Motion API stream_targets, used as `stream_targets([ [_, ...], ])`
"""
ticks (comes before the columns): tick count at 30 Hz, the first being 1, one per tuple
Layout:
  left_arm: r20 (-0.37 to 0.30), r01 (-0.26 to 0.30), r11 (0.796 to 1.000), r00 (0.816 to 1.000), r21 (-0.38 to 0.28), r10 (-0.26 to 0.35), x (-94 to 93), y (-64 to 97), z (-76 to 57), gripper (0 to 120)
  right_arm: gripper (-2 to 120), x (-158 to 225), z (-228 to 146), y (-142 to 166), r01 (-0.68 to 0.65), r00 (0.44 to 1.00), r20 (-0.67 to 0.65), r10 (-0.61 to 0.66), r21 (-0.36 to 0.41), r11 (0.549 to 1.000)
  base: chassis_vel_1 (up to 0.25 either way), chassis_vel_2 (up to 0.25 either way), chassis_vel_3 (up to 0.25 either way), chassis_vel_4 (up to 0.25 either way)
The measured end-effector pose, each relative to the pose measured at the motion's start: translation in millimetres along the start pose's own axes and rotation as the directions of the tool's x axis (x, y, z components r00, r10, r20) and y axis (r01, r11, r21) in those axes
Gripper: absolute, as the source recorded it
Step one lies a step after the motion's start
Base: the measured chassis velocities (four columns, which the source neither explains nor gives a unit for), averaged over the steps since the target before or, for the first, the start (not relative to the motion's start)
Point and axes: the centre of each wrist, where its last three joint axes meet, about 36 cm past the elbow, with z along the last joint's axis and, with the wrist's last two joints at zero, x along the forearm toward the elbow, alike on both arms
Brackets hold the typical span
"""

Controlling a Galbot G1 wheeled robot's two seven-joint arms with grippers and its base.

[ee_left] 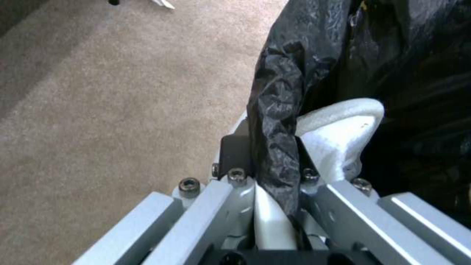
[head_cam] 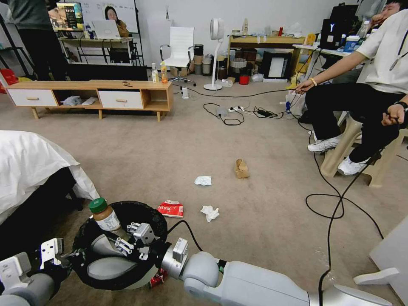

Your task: Pick up the trash bin and place the garbage on the floor into it.

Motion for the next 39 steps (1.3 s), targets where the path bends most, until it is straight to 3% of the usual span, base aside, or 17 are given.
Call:
stream_targets([
  [5,-0.001,-0.001,1.000,1.000,0.003,0.001,0.0,-0.2,0.5,3,28,-0.6,4.3,0.0,-0.003,1.000,-0.008,0.003,0.010,1.000,0.000,0.000,0.000,0.000],
  [7,-0.002,-0.003,1.000,1.000,0.004,0.003,-0.2,-0.6,1.3,3,40,-1.6,7.2,0.1,-0.008,1.000,-0.012,0.008,0.011,1.000,0.000,0.000,0.000,0.000],
  [11,-0.002,-0.003,1.000,1.000,0.004,0.003,-0.3,-0.7,1.2,3,50,-1.6,6.7,-0.4,-0.009,1.000,-0.011,0.009,0.012,1.000,0.000,0.000,0.000,0.000],
  [12,-0.002,-0.004,1.000,1.000,0.004,0.004,-0.5,-0.8,1.4,3,58,-1.2,4.7,-0.7,-0.009,1.000,-0.007,0.009,0.013,1.000,0.000,0.000,0.000,0.000],
  [16,-0.004,-0.003,1.000,1.000,0.005,0.003,-1.0,-0.7,2.0,3,68,-0.6,2.2,-1.0,-0.010,1.000,-0.002,0.010,0.014,1.000,0.000,0.000,0.000,0.000],
  [18,-0.004,-0.003,1.000,1.000,0.005,0.003,-1.1,-0.6,2.0,3,80,0.0,-0.8,-1.3,-0.011,1.000,0.002,0.011,0.014,1.000,0.000,0.000,0.000,0.000],
  [25,-0.003,0.000,1.000,1.000,0.005,0.000,-0.5,0.1,1.9,3,98,-0.4,-5.6,-3.1,-0.015,1.000,0.010,0.015,0.015,1.000,0.000,0.000,0.000,0.000],
  [34,0.000,0.003,1.000,1.000,0.004,-0.003,1.2,0.7,1.4,3,100,-0.1,-14.7,-5.2,-0.027,0.999,0.025,0.026,0.016,1.000,0.000,0.000,0.000,0.000],
  [37,0.000,0.003,1.000,1.000,0.005,-0.003,1.3,0.9,1.5,3,100,-2.0,-27.0,-5.9,-0.039,0.998,0.051,0.039,0.007,0.999,0.000,0.000,0.000,0.000],
  [39,-0.003,0.007,1.000,1.000,0.007,-0.007,1.4,2.2,2.2,3,100,-3.4,-53.9,-6.7,-0.055,0.993,0.100,0.057,-0.024,0.998,0.000,0.000,0.000,0.000],
])
